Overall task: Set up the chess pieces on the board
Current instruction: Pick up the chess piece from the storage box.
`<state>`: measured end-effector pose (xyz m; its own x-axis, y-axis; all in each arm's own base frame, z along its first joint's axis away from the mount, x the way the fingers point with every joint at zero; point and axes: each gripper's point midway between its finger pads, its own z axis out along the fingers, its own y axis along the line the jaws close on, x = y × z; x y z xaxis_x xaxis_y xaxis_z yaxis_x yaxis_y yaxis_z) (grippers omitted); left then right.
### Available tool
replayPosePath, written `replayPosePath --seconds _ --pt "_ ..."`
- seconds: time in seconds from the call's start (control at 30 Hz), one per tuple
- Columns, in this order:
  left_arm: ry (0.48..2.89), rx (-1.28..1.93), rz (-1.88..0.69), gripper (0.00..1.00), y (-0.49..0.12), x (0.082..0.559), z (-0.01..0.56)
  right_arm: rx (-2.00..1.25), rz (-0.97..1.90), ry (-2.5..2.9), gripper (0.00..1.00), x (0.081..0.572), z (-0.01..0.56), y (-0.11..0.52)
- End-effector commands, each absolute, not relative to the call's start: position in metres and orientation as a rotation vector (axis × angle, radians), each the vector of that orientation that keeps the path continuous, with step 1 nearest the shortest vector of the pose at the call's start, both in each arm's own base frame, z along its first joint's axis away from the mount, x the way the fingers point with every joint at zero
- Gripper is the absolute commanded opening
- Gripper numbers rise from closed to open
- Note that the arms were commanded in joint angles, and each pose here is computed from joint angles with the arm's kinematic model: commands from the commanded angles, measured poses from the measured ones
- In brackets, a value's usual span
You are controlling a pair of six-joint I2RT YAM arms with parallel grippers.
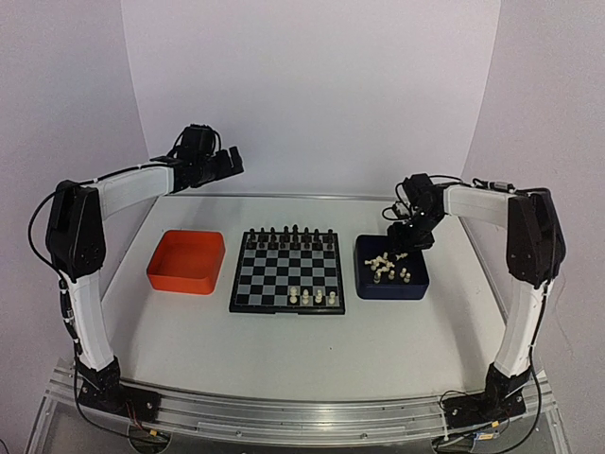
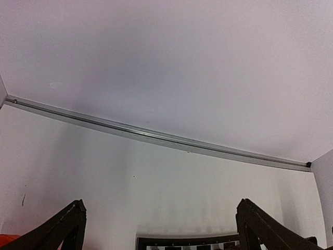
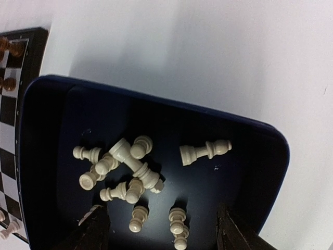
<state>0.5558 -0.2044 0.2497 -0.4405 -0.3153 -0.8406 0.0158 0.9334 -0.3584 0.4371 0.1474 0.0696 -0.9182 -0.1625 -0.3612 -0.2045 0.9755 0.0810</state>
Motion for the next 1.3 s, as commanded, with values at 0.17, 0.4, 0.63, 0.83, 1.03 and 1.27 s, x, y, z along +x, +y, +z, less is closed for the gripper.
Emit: replayPosePath --seconds 0.17,0.4,0.63,0.83,1.03,1.27 --pt "1.957 -0.219 -0.435 1.0 -0.205 0.552 0.266 -0.45 0.213 2.729 0.58 0.448 0.071 0.153" --pt "1.963 -0.23 -0.446 1.0 -0.205 0.549 0.267 -0.574 0.24 2.721 0.54 0.449 0.062 0.158" --pt "1.961 -0.231 -0.469 1.0 -0.206 0.547 0.269 -0.629 0.221 2.711 0.46 0.457 0.058 0.158" --pt "1.97 -0.233 -0.479 1.0 -0.207 0.545 0.266 -0.664 0.213 2.722 0.43 0.454 0.051 0.157" --pt "1.977 -0.236 -0.491 1.0 -0.208 0.544 0.265 -0.681 0.237 2.733 0.41 0.452 0.047 0.158" --pt "1.98 -0.237 -0.496 1.0 -0.208 0.542 0.264 -0.701 0.247 2.751 0.4 0.45 0.038 0.158"
